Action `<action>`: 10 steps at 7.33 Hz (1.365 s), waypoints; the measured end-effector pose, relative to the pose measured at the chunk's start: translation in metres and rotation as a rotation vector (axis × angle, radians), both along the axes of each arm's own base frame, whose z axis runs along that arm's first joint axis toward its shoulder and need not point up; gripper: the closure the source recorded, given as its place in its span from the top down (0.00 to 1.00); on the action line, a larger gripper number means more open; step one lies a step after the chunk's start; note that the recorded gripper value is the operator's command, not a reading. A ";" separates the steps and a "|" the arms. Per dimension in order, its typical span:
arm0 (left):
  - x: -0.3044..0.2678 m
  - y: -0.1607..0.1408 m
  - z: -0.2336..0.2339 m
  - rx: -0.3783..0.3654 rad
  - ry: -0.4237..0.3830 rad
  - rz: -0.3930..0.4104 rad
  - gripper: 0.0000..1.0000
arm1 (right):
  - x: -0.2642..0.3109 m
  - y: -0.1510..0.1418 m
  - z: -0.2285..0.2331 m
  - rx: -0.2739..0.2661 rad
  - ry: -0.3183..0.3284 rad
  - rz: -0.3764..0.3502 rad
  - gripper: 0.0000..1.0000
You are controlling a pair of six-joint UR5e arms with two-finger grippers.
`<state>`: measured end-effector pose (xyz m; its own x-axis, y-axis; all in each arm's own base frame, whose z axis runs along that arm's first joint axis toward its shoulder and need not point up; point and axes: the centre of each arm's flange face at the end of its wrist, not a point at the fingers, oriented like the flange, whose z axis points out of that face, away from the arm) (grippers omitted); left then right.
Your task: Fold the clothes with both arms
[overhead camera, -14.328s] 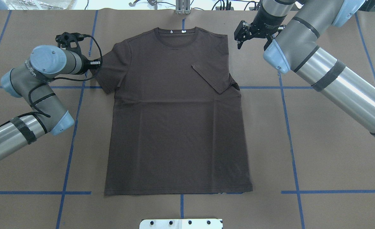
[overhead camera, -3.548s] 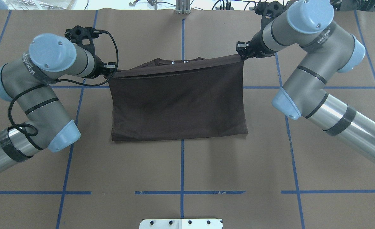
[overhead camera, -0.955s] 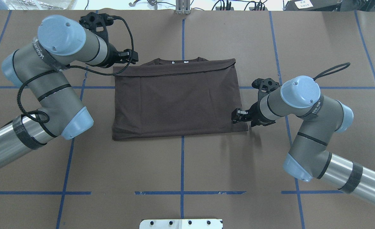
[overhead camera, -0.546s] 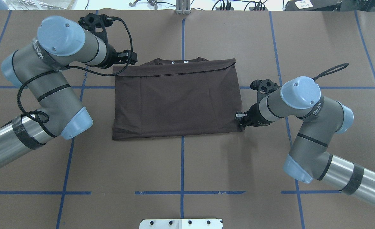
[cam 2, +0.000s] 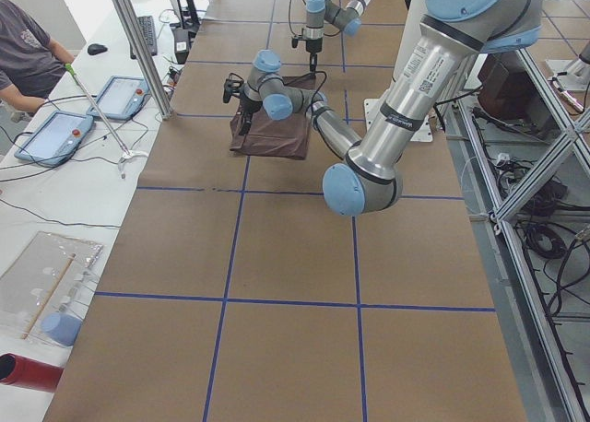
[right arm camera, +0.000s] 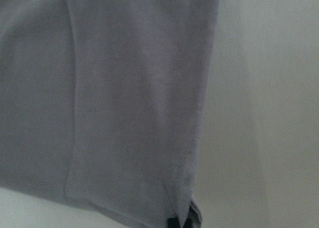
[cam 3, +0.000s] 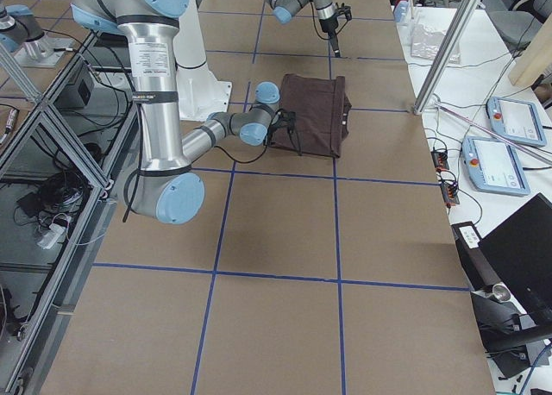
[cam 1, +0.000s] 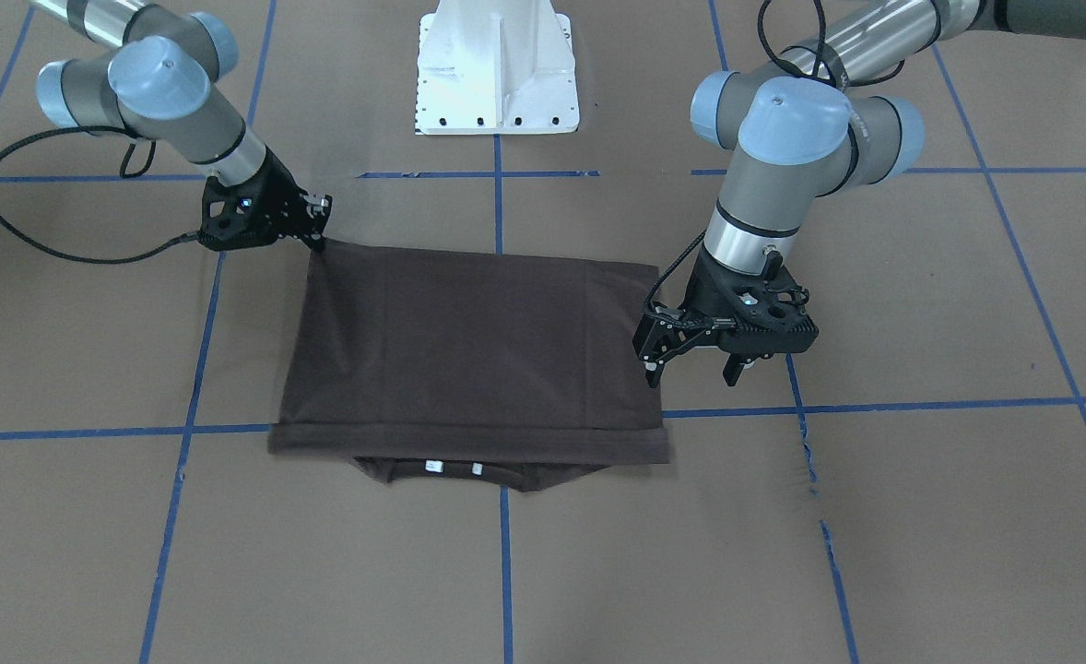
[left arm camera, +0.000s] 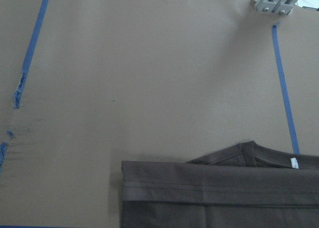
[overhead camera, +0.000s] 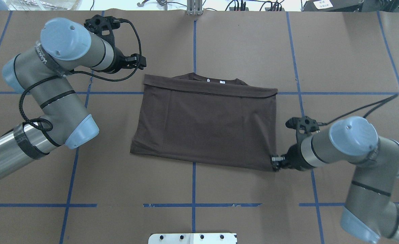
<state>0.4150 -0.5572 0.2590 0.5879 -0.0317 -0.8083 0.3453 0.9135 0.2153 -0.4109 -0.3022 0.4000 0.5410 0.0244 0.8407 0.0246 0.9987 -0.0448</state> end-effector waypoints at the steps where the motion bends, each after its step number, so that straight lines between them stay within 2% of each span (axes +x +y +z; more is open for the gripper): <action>1: 0.000 0.001 -0.001 0.000 0.002 0.000 1.00 | 0.014 0.055 0.002 -0.022 0.008 -0.077 0.00; 2: 0.000 0.001 -0.002 0.001 0.004 0.001 1.00 | 0.018 0.106 0.002 -0.058 0.022 -0.161 0.99; 3: -0.001 0.002 -0.003 0.003 0.005 0.002 1.00 | 0.019 0.143 0.004 -0.084 0.036 -0.235 1.00; 4: -0.001 0.003 -0.005 0.004 0.008 0.004 1.00 | 0.021 0.163 0.001 -0.094 0.035 -0.276 1.00; 5: 0.001 0.007 -0.007 -0.007 0.021 0.018 1.00 | 0.026 0.158 -0.009 -0.091 0.014 -0.259 1.00; 6: 0.004 0.021 -0.007 -0.065 0.062 0.038 1.00 | 0.034 0.129 -0.024 -0.081 -0.025 -0.185 1.00; 7: 0.014 0.051 -0.003 -0.161 0.118 0.050 1.00 | 0.048 0.089 -0.045 -0.064 -0.077 -0.088 1.00; 9: 0.054 0.135 0.004 -0.339 0.171 0.029 0.99 | 0.083 0.027 -0.075 -0.022 -0.147 0.072 1.00; 10: 0.081 0.172 0.007 -0.437 0.168 -0.001 0.97 | 0.095 0.007 -0.085 -0.002 -0.171 0.122 1.00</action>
